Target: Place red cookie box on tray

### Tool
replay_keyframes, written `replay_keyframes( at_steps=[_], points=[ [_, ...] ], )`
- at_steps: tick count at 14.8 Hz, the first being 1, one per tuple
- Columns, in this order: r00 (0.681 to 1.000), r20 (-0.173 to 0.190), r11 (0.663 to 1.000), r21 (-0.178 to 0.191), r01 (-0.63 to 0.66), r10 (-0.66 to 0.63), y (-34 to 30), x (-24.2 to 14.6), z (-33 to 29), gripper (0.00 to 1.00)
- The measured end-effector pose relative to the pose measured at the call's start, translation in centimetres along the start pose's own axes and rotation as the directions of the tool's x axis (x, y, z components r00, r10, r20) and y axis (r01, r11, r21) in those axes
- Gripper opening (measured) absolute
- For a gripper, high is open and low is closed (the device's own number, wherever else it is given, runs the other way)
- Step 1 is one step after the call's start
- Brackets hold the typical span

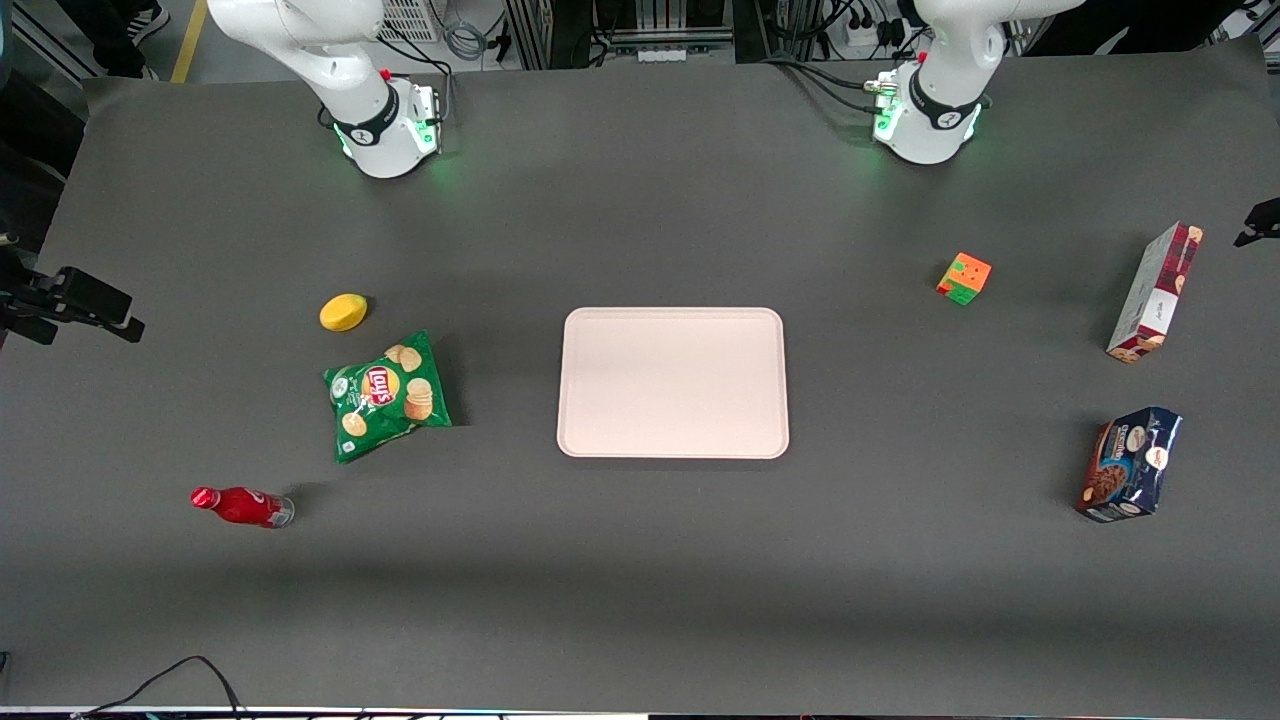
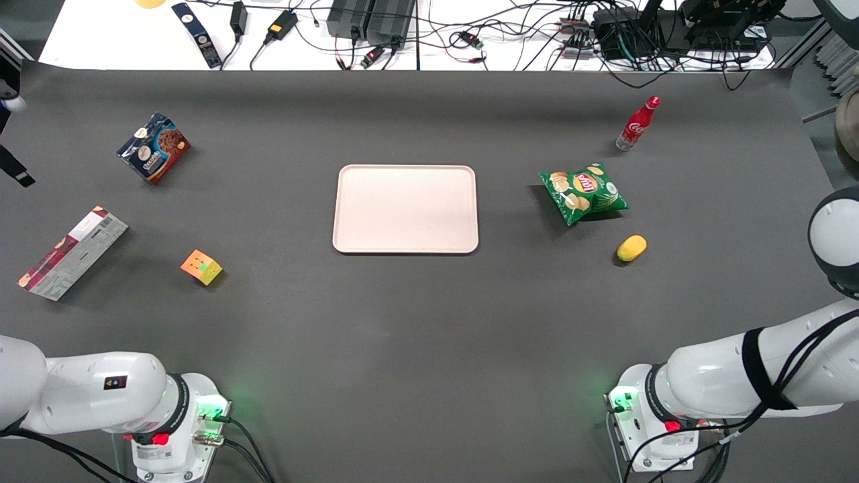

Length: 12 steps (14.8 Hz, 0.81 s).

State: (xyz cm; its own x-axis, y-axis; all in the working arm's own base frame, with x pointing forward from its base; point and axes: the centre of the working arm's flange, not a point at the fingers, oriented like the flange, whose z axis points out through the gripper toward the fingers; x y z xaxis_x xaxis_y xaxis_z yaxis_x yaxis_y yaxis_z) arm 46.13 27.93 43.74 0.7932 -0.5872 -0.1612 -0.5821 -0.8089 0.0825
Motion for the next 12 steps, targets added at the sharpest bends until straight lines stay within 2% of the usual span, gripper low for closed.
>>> replay_keyframes(
  at_steps=[5,12],
  points=[
    [1.0,-0.014,0.999,0.05,0.015,-0.015,-0.1,-1.9,6.1,1.0],
    [0.996,-0.045,0.995,0.06,0.082,-0.08,0.8,-5.9,12.8,1.0]
  ],
)
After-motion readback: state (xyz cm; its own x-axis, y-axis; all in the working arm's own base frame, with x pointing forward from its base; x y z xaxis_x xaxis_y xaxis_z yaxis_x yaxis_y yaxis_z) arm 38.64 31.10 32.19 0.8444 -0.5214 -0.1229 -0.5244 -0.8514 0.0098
